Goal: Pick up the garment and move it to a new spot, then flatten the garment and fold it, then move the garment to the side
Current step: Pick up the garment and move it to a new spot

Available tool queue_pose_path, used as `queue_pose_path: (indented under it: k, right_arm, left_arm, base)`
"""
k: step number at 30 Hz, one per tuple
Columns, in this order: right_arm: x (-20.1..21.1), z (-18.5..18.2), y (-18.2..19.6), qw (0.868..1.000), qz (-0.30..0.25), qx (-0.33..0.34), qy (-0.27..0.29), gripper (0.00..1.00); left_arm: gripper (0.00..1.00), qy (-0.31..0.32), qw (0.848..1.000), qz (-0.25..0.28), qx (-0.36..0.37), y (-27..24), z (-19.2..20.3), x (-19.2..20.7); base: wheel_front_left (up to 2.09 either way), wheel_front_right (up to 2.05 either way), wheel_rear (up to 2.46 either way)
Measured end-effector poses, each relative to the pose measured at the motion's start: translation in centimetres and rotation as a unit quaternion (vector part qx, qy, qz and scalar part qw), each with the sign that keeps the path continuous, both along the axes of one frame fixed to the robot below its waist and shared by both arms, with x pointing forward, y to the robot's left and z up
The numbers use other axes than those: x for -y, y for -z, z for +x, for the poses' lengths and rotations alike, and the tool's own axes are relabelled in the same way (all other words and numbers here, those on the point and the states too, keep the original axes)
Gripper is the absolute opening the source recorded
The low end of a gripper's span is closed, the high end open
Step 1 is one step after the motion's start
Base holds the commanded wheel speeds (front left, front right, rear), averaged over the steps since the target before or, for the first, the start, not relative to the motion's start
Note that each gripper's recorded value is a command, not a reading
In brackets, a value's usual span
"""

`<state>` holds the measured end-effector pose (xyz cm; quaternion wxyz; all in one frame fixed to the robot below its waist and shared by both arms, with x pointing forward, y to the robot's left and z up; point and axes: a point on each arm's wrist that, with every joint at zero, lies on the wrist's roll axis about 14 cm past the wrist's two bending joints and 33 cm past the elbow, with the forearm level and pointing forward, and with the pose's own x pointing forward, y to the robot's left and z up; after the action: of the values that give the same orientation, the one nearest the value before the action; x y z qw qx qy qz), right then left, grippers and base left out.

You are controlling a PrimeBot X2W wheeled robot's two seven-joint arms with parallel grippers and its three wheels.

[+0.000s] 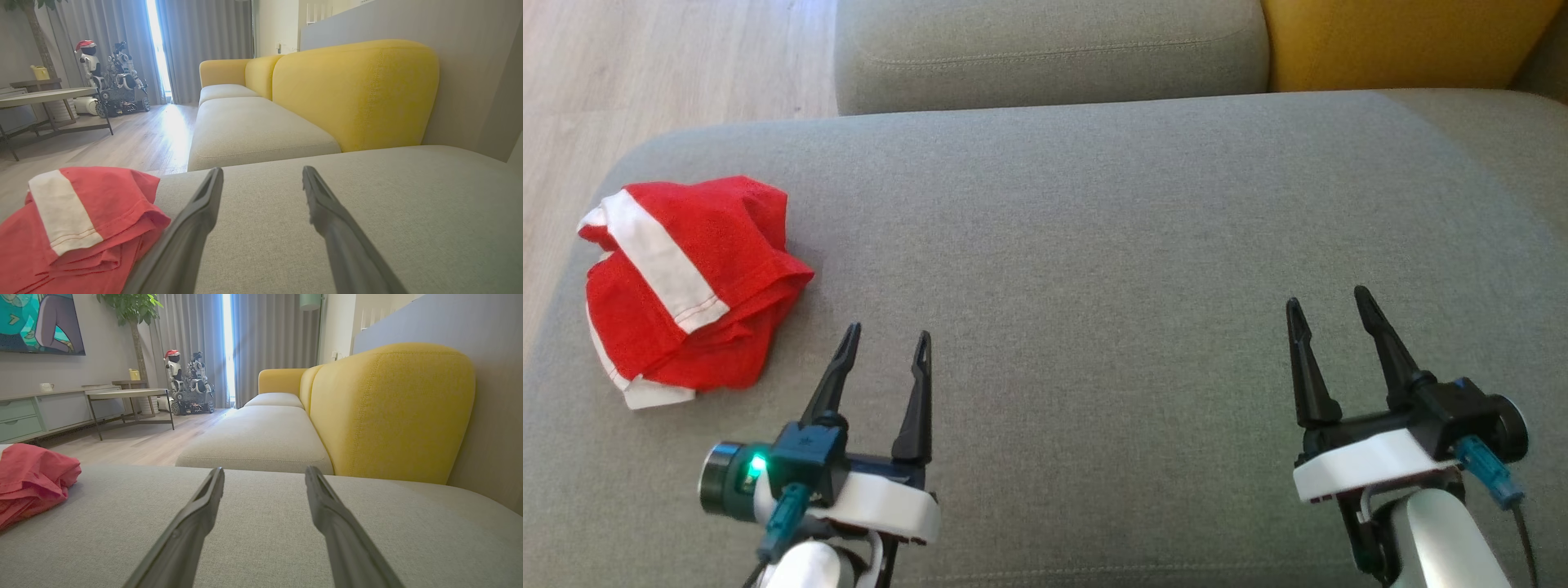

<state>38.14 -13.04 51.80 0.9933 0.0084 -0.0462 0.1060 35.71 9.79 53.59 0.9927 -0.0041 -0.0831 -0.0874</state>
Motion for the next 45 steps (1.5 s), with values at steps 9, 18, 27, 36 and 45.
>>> queue_pose_path:
  k: [9, 18, 27, 36, 45]
  right_arm:
    - [0.2, 0.0, 0.2, 1.0, 0.0, -0.002, 0.003, 1.0]
    - [-2.0, 0.6, 0.4, 1.0, 0.0, -0.005, -0.03, 1.0]
    - [-7.2, 1.4, 0.5, 0.995, -0.001, -0.005, -0.104, 1.0]
    - [-14.7, 1.1, 0.1, 0.977, -0.005, 0.006, -0.212, 1.0]
    - [-19.4, -0.2, -0.4, 0.96, 0.0, 0.011, -0.281, 1.0]
  left_arm:
    - [1.0, 0.0, 1.0, -0.005, 0.001, -0.1, 0.2, -0.1]
    - [1.0, -0.02, 1.0, 0.0, 0.0, 0.0, -0.1, -1.5]
    - [1.0, -0.091, 0.996, 0.001, -0.002, 0.1, -1.5, -6.0]
    - [1.0, -0.202, 0.979, 0.001, 0.015, -1.1, -5.0, -12.5]
    - [1.0, -0.267, 0.964, -0.003, 0.015, -0.9, -9.0, -15.7]
  base:
    - [0.0, 0.0, 0.0]
    - [0.0, 0.0, 0.0]
    - [0.0, 0.0, 0.0]
    - [0.0, 0.0, 0.0]
    - [0.0, 0.0, 0.0]
